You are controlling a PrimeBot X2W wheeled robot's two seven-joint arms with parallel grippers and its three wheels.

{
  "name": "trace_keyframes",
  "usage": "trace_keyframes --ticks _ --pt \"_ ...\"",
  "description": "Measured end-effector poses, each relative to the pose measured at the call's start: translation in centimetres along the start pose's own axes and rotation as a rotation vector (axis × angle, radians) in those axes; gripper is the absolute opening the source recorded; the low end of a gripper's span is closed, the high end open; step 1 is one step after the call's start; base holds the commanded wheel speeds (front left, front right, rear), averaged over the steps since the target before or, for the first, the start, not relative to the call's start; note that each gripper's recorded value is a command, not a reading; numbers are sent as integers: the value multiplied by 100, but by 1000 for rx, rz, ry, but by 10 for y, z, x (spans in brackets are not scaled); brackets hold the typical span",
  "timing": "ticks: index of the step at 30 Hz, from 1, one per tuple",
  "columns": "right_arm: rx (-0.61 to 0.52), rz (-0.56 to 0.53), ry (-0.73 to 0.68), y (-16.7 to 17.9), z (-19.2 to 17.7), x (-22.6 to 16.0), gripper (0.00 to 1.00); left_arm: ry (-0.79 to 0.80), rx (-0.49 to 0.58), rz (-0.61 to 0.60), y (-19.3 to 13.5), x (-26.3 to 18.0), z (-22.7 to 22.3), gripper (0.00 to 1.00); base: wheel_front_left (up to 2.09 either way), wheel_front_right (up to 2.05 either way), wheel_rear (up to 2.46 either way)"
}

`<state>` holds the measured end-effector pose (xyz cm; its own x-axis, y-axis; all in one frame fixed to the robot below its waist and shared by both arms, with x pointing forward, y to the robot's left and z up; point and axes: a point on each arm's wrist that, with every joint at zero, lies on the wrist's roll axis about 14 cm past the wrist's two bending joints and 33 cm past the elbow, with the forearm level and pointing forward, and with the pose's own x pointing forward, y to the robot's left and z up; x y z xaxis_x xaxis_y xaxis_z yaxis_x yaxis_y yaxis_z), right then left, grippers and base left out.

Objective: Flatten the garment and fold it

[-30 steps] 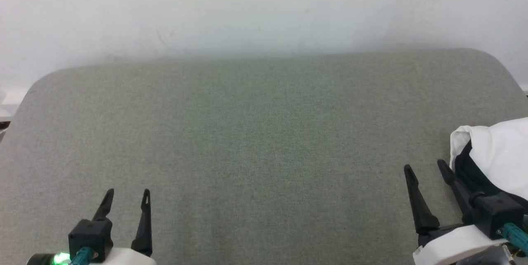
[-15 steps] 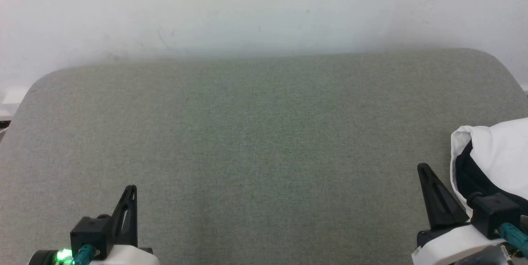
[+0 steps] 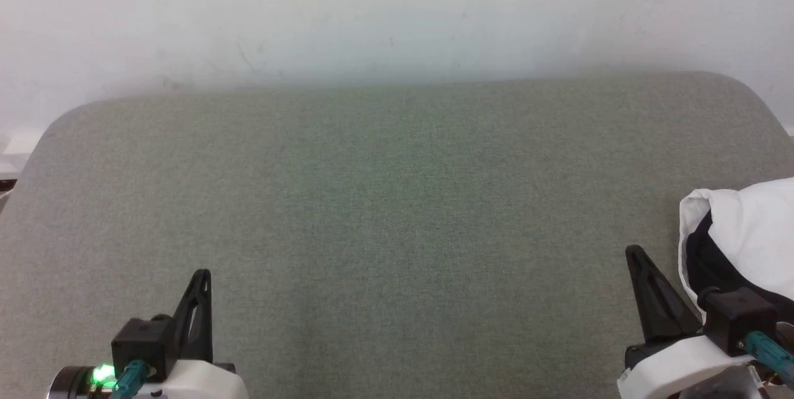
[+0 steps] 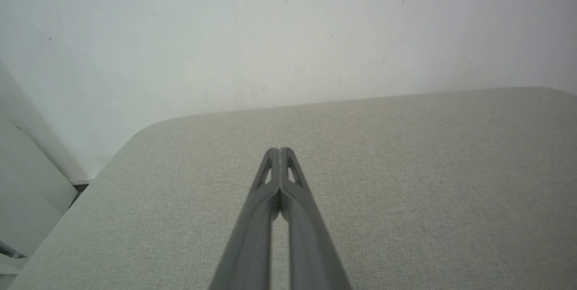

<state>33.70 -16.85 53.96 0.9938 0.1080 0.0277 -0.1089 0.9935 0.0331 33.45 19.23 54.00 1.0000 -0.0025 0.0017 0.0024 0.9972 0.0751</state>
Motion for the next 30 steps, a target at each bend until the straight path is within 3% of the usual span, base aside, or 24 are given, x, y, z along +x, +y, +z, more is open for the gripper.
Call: trace_keyframes --ticks 30 --pt "-23 6 16 1 -5 10 0 -42 -6 2 -3 14 5 0 0 0 0"
